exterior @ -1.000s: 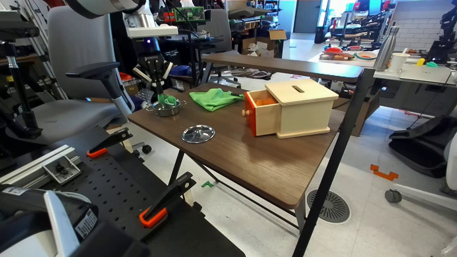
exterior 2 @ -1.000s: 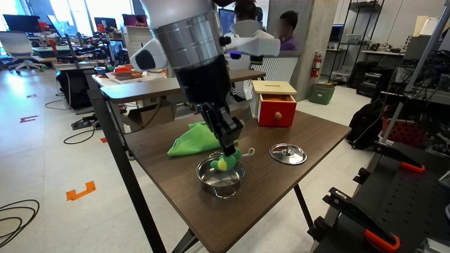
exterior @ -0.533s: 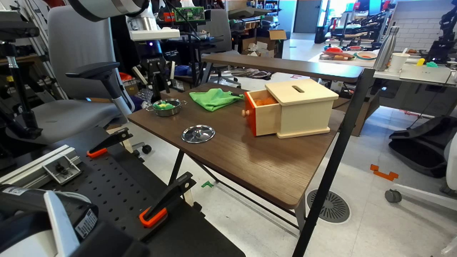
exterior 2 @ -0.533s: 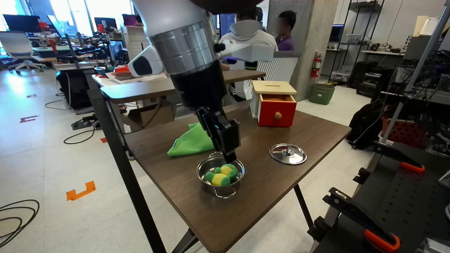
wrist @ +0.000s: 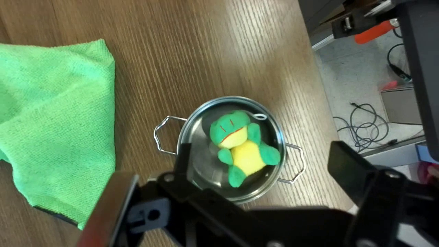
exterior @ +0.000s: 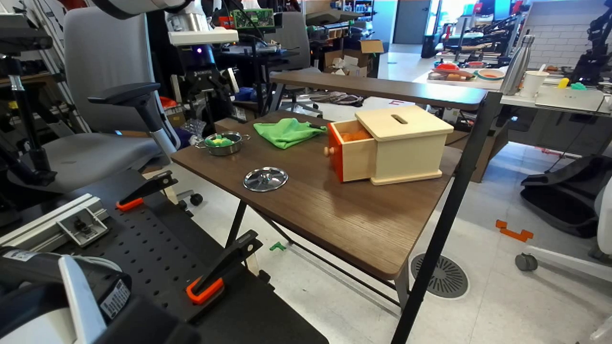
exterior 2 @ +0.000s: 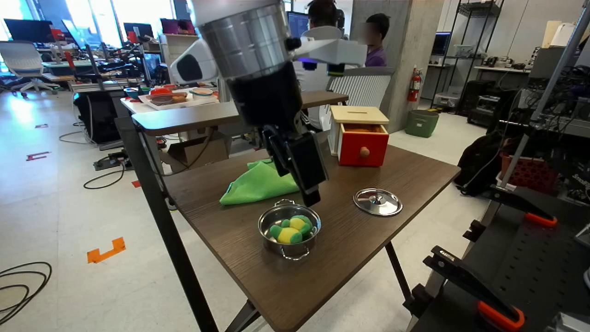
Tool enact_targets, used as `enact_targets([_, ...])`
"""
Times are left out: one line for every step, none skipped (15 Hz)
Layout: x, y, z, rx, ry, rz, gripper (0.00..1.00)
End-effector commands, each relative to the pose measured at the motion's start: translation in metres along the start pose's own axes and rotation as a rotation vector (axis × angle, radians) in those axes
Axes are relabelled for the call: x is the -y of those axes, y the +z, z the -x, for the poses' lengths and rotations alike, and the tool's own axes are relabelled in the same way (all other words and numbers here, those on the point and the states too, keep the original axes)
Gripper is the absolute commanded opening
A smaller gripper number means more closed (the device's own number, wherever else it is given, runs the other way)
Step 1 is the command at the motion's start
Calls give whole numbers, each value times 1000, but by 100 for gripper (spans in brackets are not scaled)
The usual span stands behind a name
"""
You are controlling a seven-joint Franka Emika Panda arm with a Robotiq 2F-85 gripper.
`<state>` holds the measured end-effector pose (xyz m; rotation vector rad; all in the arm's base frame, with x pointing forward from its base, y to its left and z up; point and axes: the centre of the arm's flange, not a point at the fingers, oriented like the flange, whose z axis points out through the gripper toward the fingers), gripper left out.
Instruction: Put the green doll in the pot
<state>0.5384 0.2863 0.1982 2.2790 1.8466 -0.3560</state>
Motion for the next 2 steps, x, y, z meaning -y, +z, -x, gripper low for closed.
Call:
enact_targets([2,-7,8,-6,26,-2,100])
enact_targets([3,-14,15,-8,36,4,100])
